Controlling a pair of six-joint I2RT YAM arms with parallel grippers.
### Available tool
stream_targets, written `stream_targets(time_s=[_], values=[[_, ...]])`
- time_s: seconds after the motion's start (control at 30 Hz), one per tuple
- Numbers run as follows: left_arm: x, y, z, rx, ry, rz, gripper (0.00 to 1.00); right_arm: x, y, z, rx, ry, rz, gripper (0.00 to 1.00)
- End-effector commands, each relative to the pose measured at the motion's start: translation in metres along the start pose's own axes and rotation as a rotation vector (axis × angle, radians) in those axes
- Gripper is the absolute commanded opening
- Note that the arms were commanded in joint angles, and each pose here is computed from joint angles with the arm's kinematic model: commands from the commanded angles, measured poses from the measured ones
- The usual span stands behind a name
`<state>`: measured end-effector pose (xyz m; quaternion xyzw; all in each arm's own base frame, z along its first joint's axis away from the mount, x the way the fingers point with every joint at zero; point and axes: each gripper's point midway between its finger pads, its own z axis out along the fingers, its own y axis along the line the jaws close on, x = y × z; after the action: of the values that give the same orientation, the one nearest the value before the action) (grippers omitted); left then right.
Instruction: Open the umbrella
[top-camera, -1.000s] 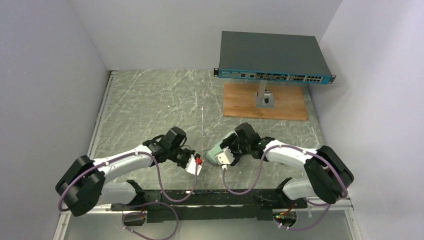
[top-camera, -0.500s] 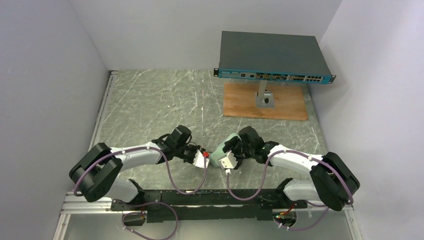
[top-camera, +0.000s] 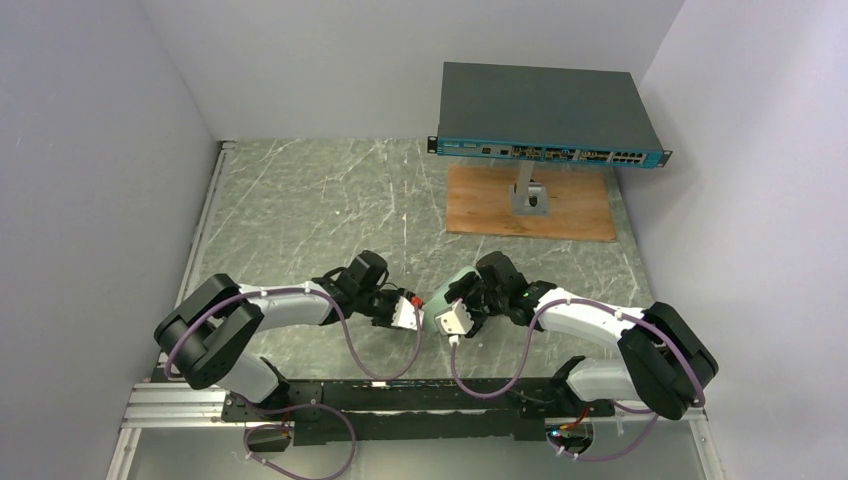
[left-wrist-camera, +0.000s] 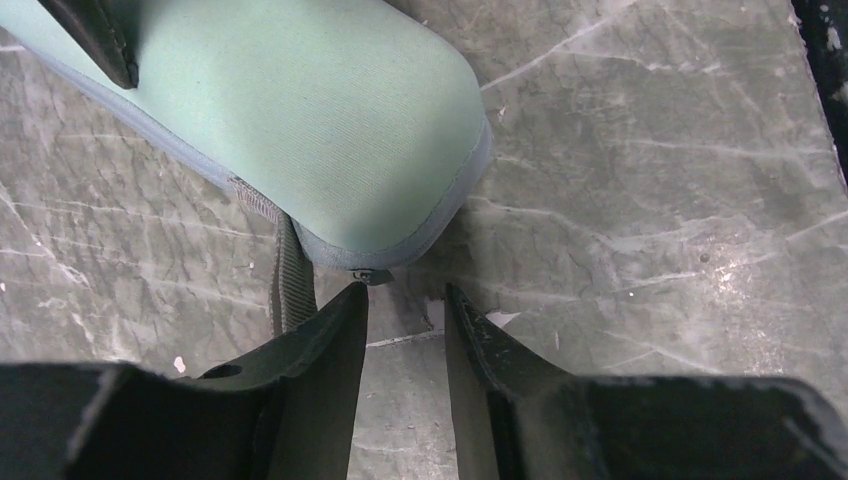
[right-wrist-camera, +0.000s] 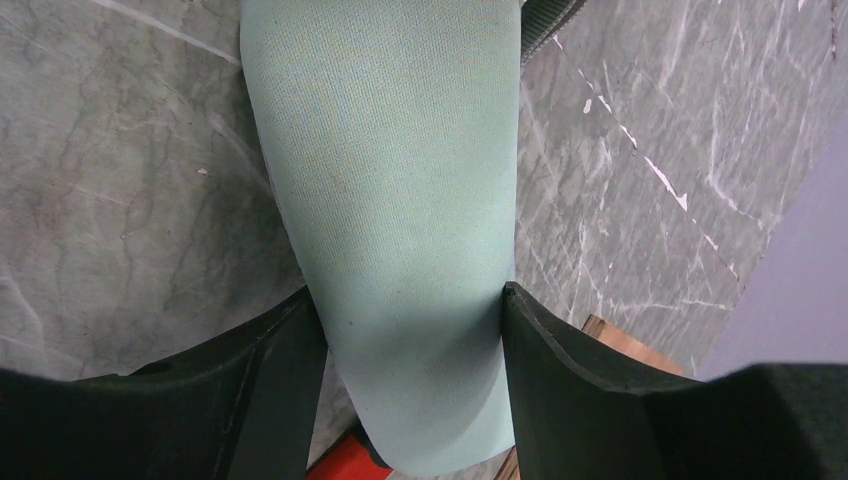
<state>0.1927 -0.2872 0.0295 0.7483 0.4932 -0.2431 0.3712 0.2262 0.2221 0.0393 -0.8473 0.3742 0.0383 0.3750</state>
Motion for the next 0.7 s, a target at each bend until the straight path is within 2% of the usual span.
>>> stream_targets(time_s=[0.0,0.3,0.4,0.47,0.5,0.67], values=[[-0.019,0.015,0.002,-0.041,-0.062,-0.033,0.41,0.000,0.028,0.004,-0.093,-0.012,0.068,0.45],[-0.026,0.018,0.003,-0.063,-0.095,-0.087,0.30,0.000,0.028,0.006,-0.082,-0.016,0.080,0.45],[-0.025,0.018,0.004,-0.065,-0.089,-0.102,0.19,0.002,0.028,0.006,-0.081,-0.007,0.102,0.44],[-0.023,0.015,0.003,-0.052,-0.076,-0.109,0.02,0.002,0.026,0.006,-0.074,-0.004,0.118,0.44],[-0.023,0.013,0.002,-0.043,-0.068,-0.115,0.00,0.002,0.025,0.006,-0.073,-0.003,0.132,0.44],[-0.022,-0.004,-0.010,-0.044,-0.058,-0.144,0.00,0.001,0.013,0.009,-0.068,0.003,0.247,0.43]])
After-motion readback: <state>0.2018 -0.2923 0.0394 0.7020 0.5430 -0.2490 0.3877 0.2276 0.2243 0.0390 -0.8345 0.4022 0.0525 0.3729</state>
